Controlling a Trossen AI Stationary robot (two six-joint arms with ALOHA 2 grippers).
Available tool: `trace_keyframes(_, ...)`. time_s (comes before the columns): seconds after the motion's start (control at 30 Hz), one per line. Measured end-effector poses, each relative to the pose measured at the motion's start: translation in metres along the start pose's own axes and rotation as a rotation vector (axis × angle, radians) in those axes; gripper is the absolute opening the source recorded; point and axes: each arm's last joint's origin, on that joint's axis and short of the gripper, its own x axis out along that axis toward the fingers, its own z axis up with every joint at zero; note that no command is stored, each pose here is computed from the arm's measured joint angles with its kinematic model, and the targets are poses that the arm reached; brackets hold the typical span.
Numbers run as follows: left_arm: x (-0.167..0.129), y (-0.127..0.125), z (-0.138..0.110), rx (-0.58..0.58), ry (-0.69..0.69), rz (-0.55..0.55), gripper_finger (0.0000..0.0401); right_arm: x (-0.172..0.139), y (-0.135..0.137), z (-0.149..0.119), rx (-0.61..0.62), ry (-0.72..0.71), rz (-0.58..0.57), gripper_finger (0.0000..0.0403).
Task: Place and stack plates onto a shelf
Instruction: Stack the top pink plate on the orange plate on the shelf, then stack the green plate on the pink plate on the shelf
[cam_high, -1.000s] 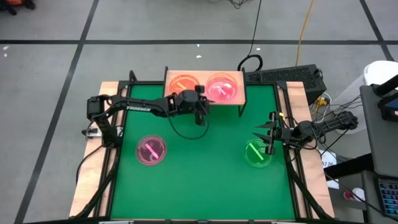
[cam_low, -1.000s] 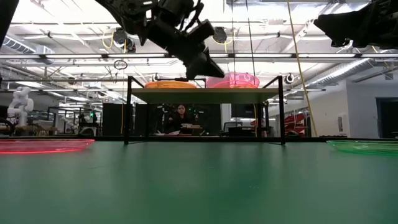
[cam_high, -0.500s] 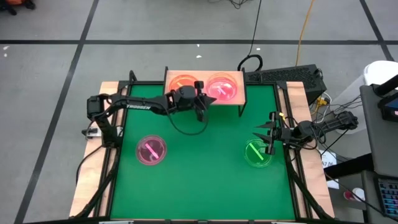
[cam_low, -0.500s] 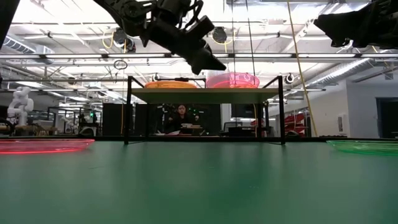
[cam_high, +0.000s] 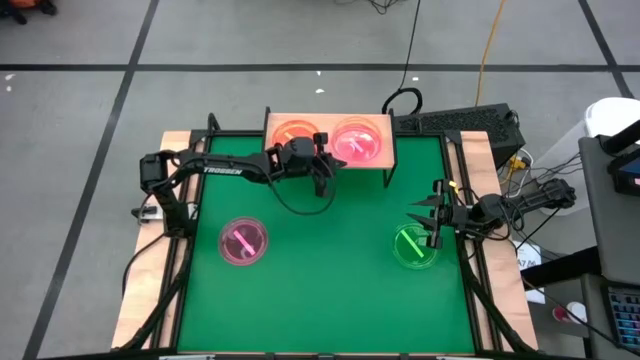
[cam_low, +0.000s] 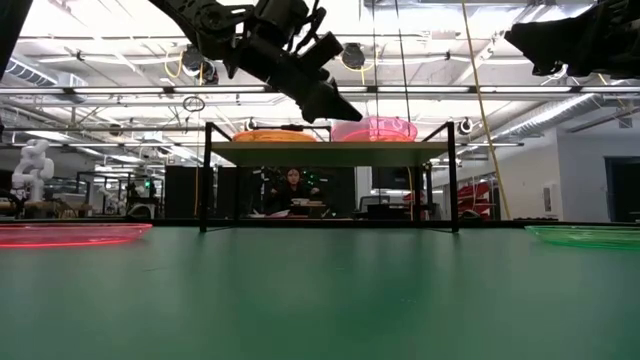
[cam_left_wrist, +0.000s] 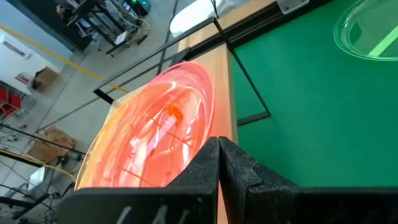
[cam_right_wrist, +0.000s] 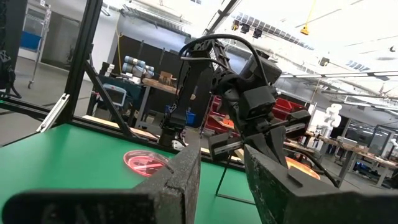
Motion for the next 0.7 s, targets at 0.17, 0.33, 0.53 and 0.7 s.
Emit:
trace_keyframes(0.17, 0.006, 0.006, -0.009, -0.006, -0.003, 0.019, 0.0004, 0.000, 0.000, 0.000, 0.000, 0.000, 0.000, 0.0109)
trace_keyframes(0.33, 0.019, 0.010, -0.021, -0.055, -0.036, 0.032, 0.0004, 0.000, 0.000, 0.000, 0.000, 0.000, 0.000, 0.0109)
trace_keyframes(0.53, 0.024, 0.003, -0.018, -0.045, -0.067, 0.035, 0.0004, 0.000, 0.000, 0.000, 0.001, -0.002, -0.001, 0.0109)
trace_keyframes(0.7, 0.003, 0.001, 0.006, -0.010, -0.081, 0.042, 0.0004, 0.000, 0.000, 0.000, 0.001, -0.001, -0.001, 0.0109)
